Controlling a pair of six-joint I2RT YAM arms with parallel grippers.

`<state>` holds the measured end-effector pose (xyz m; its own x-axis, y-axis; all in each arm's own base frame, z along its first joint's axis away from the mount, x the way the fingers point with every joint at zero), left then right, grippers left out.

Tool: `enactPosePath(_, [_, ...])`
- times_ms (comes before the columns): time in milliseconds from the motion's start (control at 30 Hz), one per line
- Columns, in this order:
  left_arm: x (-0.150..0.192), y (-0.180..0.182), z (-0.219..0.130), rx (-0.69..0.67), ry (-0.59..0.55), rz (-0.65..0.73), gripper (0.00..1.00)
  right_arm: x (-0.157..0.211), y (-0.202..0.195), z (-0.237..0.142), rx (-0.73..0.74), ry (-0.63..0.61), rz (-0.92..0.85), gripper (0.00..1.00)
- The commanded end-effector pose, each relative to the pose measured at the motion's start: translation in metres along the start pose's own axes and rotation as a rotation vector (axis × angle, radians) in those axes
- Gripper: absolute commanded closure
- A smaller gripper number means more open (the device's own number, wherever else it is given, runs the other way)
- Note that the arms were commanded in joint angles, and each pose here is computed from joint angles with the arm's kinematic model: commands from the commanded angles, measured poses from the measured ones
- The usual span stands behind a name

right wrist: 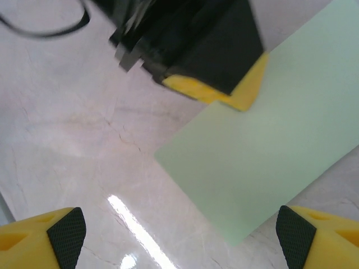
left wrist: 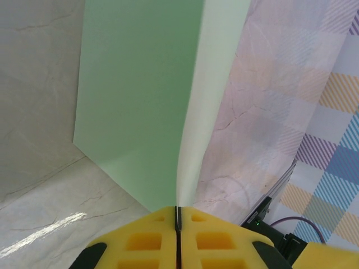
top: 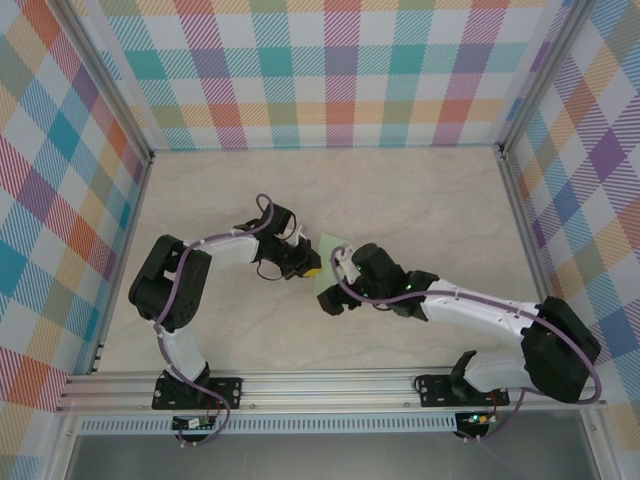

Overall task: Fold a paper plane with a square sheet of paper (fold left side to right side)
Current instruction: Third fold the triangle at the center of the table.

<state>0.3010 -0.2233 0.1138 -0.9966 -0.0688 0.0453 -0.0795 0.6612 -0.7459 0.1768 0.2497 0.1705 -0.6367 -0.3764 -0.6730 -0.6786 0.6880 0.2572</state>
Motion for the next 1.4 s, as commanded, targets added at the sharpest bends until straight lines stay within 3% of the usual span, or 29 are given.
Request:
enactPosePath(0, [0.001,-0.005,0.001,0.002,-0.003,-0.010,0.93,0.002,0.013,0.008,0.152,-0.034,-0.192,0.09])
enactPosePath(300, [0.001,-0.005,0.002,-0.002,0.001,-0.001,0.94,-0.005,0.033,0.054,0.299,0.038,-0.432,0.08])
enactPosePath(500, [0.001,-0.005,0.002,0.000,0.005,0.004,0.94,-0.013,0.035,0.071,0.326,0.048,-0.506,0.21])
enactPosePath(700, [0.002,-0.005,0.002,-0.007,0.003,0.007,0.94,-0.004,0.030,0.066,0.338,0.062,-0.487,0.44])
enactPosePath(1033, [0.000,-0.005,0.003,-0.015,0.002,0.013,0.93,-0.001,0.028,0.060,0.331,0.086,-0.490,0.99])
enactPosePath(1100, [-0.001,-0.005,0.001,-0.022,0.002,0.018,0.91,0.000,0.026,0.058,0.331,0.080,-0.447,1.00])
enactPosePath(1200, [-0.001,-0.007,-0.002,-0.033,-0.001,0.038,0.80,0.000,0.022,0.055,0.314,0.080,-0.416,1.00])
enactPosePath(1367, [-0.001,-0.004,-0.025,-0.068,-0.018,0.039,0.49,0.004,0.016,0.050,0.278,0.091,-0.391,1.00])
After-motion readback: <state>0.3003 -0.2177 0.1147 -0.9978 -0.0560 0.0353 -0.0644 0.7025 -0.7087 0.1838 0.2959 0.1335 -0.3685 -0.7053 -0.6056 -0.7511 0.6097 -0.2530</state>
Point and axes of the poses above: each hand's point on the last joint's axis, 136 mm out from that joint toward the fingers, its own z axis out along the fingers, its own y axis along the line the jaws close on, x = y × z, the point moved 8 cm from there along -z, back along the fingers, and after that the axes turned 2 degrees about z, right-handed, at the moved point
